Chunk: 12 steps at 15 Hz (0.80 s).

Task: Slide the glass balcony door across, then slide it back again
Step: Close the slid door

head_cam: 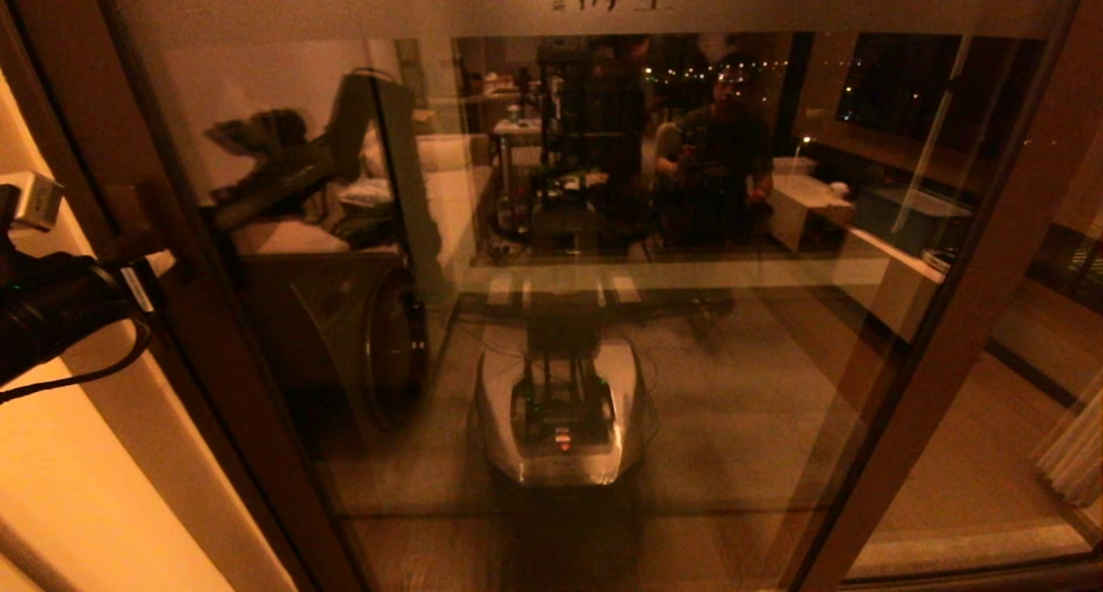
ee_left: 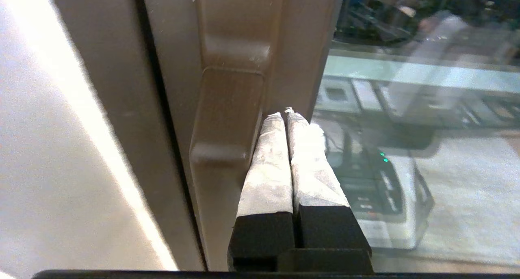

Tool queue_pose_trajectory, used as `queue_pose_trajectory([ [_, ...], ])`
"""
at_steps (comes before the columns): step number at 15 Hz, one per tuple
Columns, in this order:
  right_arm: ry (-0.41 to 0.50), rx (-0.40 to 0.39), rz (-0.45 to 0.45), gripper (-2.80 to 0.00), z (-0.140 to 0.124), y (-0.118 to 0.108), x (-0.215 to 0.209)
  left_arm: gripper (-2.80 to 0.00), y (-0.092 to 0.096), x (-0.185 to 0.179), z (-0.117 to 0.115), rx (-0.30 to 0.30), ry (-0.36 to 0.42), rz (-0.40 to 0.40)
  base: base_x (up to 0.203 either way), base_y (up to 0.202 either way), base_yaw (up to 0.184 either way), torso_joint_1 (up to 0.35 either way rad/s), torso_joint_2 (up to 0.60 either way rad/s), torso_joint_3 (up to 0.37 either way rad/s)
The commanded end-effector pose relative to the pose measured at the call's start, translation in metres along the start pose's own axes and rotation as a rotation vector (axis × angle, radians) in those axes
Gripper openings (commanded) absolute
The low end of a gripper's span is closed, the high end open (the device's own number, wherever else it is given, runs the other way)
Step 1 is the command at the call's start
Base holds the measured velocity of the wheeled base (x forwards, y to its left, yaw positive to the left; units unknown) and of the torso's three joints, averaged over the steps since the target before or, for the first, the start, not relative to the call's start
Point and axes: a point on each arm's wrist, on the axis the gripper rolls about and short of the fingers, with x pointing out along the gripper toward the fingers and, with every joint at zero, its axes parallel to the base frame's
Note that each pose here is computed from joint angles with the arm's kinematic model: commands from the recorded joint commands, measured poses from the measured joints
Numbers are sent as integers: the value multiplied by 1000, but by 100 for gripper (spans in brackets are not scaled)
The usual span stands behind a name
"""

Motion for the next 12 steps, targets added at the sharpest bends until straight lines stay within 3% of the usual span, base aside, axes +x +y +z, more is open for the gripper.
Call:
queue_pose_trajectory([
  [1,0,-1,1,-280,0,0,0,-280,0,1,-1,-1,1,-5,0,0,0,0,0,0],
  [12,1,0,2,-280,0,0,0,-280,-6,-21,18,12,-65,-39,0,0,0,0,0,0],
])
